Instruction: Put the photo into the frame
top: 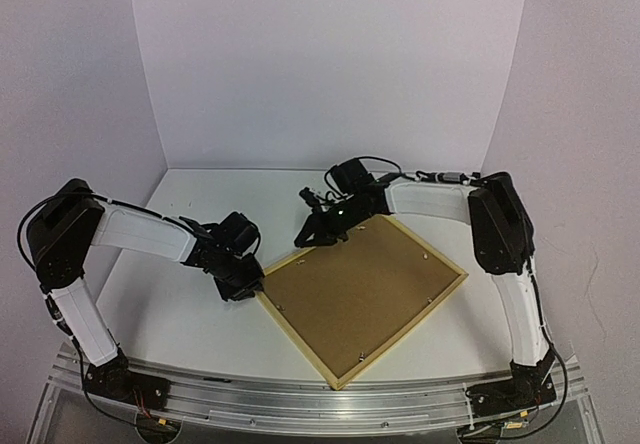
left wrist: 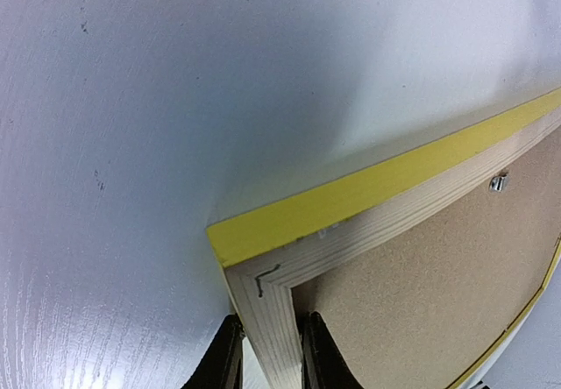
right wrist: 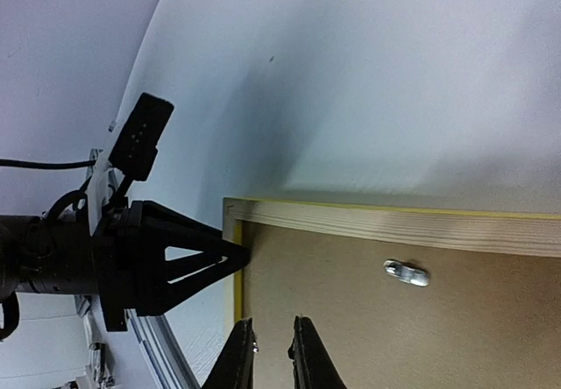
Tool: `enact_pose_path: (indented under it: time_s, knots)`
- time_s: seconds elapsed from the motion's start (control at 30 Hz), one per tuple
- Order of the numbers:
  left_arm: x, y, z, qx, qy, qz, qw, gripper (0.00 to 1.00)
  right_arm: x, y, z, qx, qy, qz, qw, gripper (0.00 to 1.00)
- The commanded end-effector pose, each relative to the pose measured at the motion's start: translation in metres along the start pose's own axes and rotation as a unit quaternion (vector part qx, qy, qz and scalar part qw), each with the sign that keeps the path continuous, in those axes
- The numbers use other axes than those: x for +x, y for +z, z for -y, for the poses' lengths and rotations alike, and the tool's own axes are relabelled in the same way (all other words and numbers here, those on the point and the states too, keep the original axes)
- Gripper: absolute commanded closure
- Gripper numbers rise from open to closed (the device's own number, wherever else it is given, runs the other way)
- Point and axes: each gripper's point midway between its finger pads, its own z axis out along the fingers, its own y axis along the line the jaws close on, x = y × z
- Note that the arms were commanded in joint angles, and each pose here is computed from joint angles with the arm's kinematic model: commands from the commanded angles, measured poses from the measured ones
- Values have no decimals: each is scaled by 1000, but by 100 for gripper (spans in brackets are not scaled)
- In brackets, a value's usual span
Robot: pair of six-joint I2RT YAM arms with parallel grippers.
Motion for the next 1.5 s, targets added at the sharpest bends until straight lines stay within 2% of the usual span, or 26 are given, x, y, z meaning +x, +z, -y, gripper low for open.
enact_pose_path:
  time_s: [0.0,0.23,0.43,0.63,0.9,1.47]
  knots:
    - [20,17,-36,-61,23,-41,997,94,12,35,-28,-60,34,-32,997,87]
    - [22,15,-38,-60,20,-42,997,94,57,76,-24,-40,37,-81,995,95]
    - [21,15,-36,-56,24,-43,997,95,87,93,-25,-43,37,-118,991,96]
    - [22,15,-38,-58,24,-43,997,95,118,94,-24,-39,27,-154,987,100]
    - [22,15,-37,-54,24,-44,997,95,151,102,-15,-6,5,-196,981,100]
    - [20,12,-37,-53,23,-36,998,96,215,93,-9,-6,23,-279,960,100]
